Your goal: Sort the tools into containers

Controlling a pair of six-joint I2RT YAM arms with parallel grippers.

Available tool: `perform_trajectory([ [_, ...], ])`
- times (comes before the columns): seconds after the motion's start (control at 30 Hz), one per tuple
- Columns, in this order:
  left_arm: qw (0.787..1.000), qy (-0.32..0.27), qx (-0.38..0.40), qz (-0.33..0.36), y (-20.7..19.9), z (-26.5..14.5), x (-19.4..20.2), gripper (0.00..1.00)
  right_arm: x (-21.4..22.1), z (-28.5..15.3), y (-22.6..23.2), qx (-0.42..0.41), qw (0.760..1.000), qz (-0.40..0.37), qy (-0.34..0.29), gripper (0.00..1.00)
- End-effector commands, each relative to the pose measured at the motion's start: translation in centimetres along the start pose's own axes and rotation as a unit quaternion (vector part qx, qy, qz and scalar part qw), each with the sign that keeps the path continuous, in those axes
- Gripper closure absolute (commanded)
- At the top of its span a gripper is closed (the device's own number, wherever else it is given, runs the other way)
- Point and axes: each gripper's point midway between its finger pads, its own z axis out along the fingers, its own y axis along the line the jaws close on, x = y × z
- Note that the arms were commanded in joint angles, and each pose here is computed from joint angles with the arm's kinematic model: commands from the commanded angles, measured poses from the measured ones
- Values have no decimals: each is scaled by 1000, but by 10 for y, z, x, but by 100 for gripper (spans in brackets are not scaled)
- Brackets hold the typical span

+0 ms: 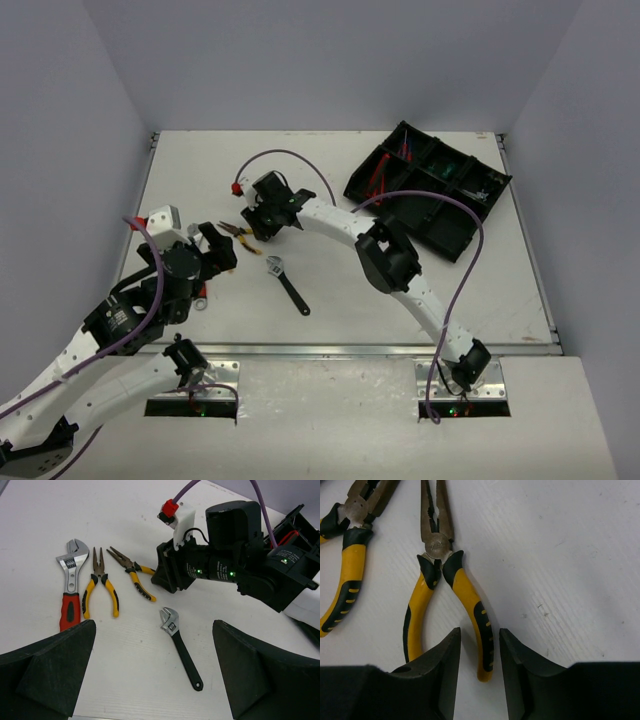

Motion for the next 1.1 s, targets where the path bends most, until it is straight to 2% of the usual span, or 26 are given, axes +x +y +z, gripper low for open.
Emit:
perform_trajectory([
  [0.0, 1000, -9, 7, -5, -5, 2, -4, 0, 0, 10, 1, -2, 1000, -28, 2, 62],
  [0.1, 1000, -9, 6, -6, -5, 2, -4, 0, 5, 15, -3, 7, 1000, -28, 7, 64],
  [0.2, 1000, -10, 6, -6, -5, 2, -5, 0, 15, 19, -5, 19, 999, -23, 20, 75],
  [0.23, 1000, -9, 6, -5, -5, 2, -5, 0, 20, 20, -10, 36, 999, -22, 28, 83],
  [0.33, 1000, -9, 6, -5, -5, 2, -5, 0, 23, 12, -16, 59, 998, -13, 34, 98],
  [0.37, 1000, -10, 7, -7, -5, 2, -5, 0, 30, 10, -18, 69, 997, -9, 39, 100],
  [0.63, 1000, -11, 10, -8, -5, 1, -5, 0, -6, -47, -22, 100, 993, 55, -7, 100],
  [0.87, 1000, -16, 14, -16, -3, -2, -8, 0, -45, -113, -32, 85, 985, 122, -86, 100],
  [1.07, 999, -18, 18, -19, -3, -4, -10, 0, -41, -152, -49, 114, 979, 132, -107, 100],
])
